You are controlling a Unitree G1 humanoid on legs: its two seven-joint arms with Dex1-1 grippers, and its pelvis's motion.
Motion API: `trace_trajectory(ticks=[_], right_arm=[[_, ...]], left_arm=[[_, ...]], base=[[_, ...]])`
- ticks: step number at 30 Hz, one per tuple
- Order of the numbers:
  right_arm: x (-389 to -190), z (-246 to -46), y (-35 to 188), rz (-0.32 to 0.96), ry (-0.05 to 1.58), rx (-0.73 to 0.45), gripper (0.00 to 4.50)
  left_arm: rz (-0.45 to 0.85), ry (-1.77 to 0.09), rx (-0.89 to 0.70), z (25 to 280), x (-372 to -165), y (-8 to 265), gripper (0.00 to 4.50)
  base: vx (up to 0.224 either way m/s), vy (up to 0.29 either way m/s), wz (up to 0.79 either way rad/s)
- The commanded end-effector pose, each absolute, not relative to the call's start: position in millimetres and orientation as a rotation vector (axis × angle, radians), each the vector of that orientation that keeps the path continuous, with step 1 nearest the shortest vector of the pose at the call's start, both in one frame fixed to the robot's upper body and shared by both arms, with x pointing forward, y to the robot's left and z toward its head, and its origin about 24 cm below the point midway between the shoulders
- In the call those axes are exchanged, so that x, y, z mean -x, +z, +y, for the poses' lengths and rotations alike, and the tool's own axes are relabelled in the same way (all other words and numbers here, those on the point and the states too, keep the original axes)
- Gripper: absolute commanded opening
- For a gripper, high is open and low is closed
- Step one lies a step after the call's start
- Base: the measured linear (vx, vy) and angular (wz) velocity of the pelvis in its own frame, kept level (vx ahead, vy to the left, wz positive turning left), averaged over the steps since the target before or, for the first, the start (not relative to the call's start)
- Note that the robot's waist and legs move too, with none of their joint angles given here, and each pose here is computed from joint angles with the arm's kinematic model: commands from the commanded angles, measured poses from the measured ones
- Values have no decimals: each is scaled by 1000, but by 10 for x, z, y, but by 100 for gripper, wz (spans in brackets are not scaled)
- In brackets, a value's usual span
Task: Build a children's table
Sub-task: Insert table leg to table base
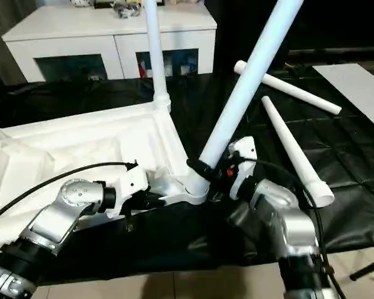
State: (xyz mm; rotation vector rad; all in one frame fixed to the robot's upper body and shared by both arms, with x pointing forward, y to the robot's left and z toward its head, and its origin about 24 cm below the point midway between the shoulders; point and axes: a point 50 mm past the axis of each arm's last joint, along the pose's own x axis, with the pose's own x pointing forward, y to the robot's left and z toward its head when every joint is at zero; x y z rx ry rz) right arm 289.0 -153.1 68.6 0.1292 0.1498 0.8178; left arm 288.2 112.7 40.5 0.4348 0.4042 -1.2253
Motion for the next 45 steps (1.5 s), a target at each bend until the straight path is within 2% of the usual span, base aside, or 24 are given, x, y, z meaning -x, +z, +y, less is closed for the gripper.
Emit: trace_trajectory(ticks=[1,3,9,13,21,31,35,39,43,45], right_arm=[[-2823,-1610,534,255,786,-29,184],[-2769,-1542,540,288,845,65,184],[-2767,-1458,558,347,922,115,184],[-2801,-1437,570,424,974,111,184],[-2888,-1459,502,482,981,156,184],[-2808,-1458,413,514,997,148,184],[-2848,-1464,393,497,939,139,184],[-2977,-1457,347,480,736,134,184],[-3019,-1427,323,482,654,114,184],[-3070,-1371,274,490,536,104,184]], left_arm=[[404,-1197,-435,1202,-2911,410,0],[404,-1199,-439,1195,-2919,412,0],[407,-1205,-443,1179,-2917,406,0],[411,-1205,-446,1180,-2906,397,0],[413,-1197,-451,1187,-2905,385,0],[416,-1183,-454,1236,-2927,396,0],[431,-1157,-448,1271,-2956,389,0],[472,-1054,-428,1296,-3035,360,0],[487,-1003,-409,1280,-3073,347,0],[499,-930,-393,1230,-3131,335,0]], base=[[0,0,0],[0,0,0],[0,0,0],[0,0,0],[0,0,0],[0,0,0],[0,0,0],[0,0,0],[-54,11,-6],[-67,28,-9]])
